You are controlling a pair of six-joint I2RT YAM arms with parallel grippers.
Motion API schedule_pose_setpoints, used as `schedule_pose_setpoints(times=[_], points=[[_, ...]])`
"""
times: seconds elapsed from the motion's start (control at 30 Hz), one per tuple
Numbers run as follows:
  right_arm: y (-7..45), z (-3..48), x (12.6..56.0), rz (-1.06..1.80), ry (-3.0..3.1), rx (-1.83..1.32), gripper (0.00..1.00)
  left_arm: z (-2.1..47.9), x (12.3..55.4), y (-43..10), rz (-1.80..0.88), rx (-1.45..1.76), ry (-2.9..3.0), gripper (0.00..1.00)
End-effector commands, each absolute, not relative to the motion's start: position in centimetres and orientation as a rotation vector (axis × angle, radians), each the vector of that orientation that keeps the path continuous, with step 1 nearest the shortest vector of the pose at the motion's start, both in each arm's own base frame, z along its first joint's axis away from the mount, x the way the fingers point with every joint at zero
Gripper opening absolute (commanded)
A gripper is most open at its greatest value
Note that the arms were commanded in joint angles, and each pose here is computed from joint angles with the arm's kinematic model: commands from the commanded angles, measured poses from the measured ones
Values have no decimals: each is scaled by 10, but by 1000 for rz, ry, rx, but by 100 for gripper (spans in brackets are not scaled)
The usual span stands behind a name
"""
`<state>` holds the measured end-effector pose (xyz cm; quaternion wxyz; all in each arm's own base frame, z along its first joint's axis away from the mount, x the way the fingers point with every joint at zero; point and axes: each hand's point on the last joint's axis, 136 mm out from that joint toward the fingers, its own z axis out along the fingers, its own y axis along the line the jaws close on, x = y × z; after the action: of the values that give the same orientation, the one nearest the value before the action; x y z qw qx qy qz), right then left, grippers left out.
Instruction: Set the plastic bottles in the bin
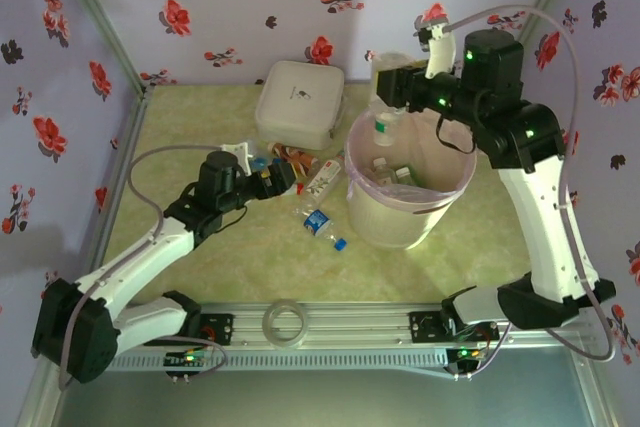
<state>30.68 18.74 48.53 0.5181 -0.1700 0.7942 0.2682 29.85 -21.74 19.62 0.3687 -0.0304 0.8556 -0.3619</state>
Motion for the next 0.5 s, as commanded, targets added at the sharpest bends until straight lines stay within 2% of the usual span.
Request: schedule_pose_setpoints(times=[0.0, 0.13, 0.47], points=[[145, 453, 312, 334, 2037, -355, 42, 172, 304, -196, -794, -239, 2296, 99], [131, 413, 315, 204, 2166, -356, 41, 155, 307, -183, -731, -371, 2337, 99], [146, 323, 320, 221, 2417, -437, 41, 133, 309, -169, -699, -581, 2368, 99]])
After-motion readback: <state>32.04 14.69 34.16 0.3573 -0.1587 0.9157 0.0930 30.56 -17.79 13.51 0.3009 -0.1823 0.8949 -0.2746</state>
